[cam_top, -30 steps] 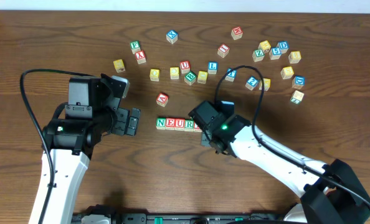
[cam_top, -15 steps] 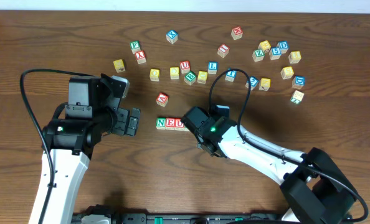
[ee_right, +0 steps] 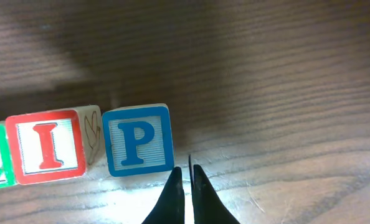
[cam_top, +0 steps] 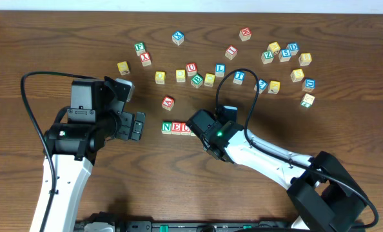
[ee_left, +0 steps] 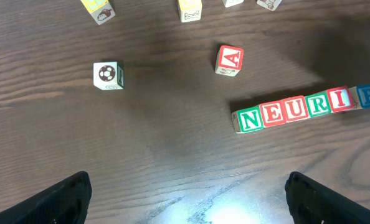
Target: Spell out NEURIPS
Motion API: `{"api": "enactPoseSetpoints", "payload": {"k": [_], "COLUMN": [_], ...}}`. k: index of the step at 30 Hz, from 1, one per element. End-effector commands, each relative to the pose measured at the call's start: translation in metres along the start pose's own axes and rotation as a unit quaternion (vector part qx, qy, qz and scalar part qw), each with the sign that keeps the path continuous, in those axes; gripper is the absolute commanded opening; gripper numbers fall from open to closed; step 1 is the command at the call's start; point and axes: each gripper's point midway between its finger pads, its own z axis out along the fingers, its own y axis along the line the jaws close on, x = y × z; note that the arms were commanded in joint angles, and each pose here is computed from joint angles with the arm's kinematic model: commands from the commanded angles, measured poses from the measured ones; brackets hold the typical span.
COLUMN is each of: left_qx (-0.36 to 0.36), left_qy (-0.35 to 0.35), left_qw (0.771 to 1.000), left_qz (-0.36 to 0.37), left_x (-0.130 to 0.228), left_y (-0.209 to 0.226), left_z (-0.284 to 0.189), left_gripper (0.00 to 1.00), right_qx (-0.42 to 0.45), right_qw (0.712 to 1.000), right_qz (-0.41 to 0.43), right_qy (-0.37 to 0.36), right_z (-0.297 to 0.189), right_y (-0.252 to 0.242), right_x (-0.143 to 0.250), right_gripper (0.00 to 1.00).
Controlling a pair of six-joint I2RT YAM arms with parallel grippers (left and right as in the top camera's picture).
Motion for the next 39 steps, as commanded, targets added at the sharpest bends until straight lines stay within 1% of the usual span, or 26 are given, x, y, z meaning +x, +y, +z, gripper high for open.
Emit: {"api": "enactPoseSetpoints", "payload": {"k": [1, 39], "left_qx": [-0.008, -0.008], "left_qy": [-0.012, -0.012], "left_qw": [1.000, 1.000], "left_qz": [0.003, 0.003], "left_x": [-0.0086, -0.0086], "left_y": [0.0035, 0.0035], "left_z": [-0.0061, -0.0061], "left_gripper": [0.98, 0.98], "right_qx": [0.014, -0.002], "right_qw": [1.000, 0.999], "right_qz": [0.003, -0.014], "right_qy": [-0.008, -0.032], "right_z": [0.0052, 0.0087], "right_y": [-0.0056, 0.0016], "right_x": [0.0030, -0.0047], "right_gripper": [0.01, 0.01]}}
